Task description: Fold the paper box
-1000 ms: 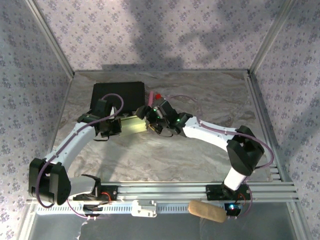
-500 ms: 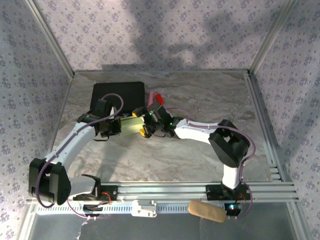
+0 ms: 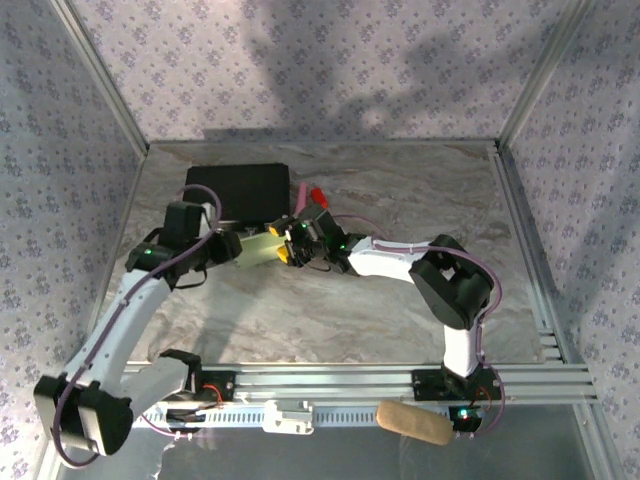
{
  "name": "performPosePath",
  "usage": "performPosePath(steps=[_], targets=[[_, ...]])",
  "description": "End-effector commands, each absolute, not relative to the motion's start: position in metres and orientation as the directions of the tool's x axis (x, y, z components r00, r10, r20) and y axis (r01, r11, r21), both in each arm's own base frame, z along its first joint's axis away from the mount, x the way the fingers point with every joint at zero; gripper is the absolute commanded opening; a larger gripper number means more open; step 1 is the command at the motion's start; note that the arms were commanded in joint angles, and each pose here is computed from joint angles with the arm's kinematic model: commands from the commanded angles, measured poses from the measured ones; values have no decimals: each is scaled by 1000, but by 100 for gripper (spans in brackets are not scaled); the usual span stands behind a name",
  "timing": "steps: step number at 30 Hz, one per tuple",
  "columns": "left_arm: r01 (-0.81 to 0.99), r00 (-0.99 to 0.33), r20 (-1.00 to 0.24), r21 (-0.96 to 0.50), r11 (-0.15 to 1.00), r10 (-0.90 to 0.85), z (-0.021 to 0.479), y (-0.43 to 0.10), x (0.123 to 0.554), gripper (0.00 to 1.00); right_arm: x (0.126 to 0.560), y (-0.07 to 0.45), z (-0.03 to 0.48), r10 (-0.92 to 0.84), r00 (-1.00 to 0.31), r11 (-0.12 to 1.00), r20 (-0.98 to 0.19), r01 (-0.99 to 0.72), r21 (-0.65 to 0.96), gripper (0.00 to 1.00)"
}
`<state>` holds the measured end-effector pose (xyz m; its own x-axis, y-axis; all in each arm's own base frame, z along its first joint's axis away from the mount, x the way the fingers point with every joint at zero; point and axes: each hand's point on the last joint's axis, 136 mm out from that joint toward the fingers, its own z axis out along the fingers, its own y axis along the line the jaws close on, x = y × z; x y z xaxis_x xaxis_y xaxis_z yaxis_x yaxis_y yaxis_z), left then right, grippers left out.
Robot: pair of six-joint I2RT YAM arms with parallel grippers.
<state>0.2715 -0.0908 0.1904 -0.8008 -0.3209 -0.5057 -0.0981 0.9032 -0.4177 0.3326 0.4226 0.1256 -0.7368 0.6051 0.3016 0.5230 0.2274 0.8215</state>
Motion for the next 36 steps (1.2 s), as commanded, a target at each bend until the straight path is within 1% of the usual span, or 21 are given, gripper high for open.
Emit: performPosePath(steps=[1,4,6,11,16,26,27,30,34,36], targets=[[-155,-783,-464,-500,852,-415,197,-85,280,50,332,420,105,613,-731,252,299,539,804,58],[-167,-765,-435,-577,799,-474,193,-87,296,50,332,421,104,611,-734,257,298,540,801,57],[-185,-772,-406,-593,784,-489,185,-88,303,50,331,421,103,612,-733,260,299,542,799,57],[-219,-773,-384,-586,780,-505,167,-84,310,50,332,421,103,613,-734,268,292,540,798,56],[-235,-785,-362,-577,782,-503,151,-83,312,45,334,422,101,612,-735,272,292,542,796,55],[-252,-783,-378,-532,808,-493,127,-74,304,40,338,419,91,620,-727,285,295,559,778,55],[-255,-784,-380,-525,812,-491,124,-73,303,40,341,421,95,619,-728,280,294,554,784,55],[-260,-782,-386,-511,819,-489,118,-69,304,36,346,423,102,617,-730,270,293,547,793,55],[-264,-787,-387,-493,829,-481,111,-67,306,26,348,423,101,611,-736,277,289,542,794,56],[-265,-790,-387,-484,834,-476,108,-66,307,24,351,422,106,604,-752,285,265,514,809,57]])
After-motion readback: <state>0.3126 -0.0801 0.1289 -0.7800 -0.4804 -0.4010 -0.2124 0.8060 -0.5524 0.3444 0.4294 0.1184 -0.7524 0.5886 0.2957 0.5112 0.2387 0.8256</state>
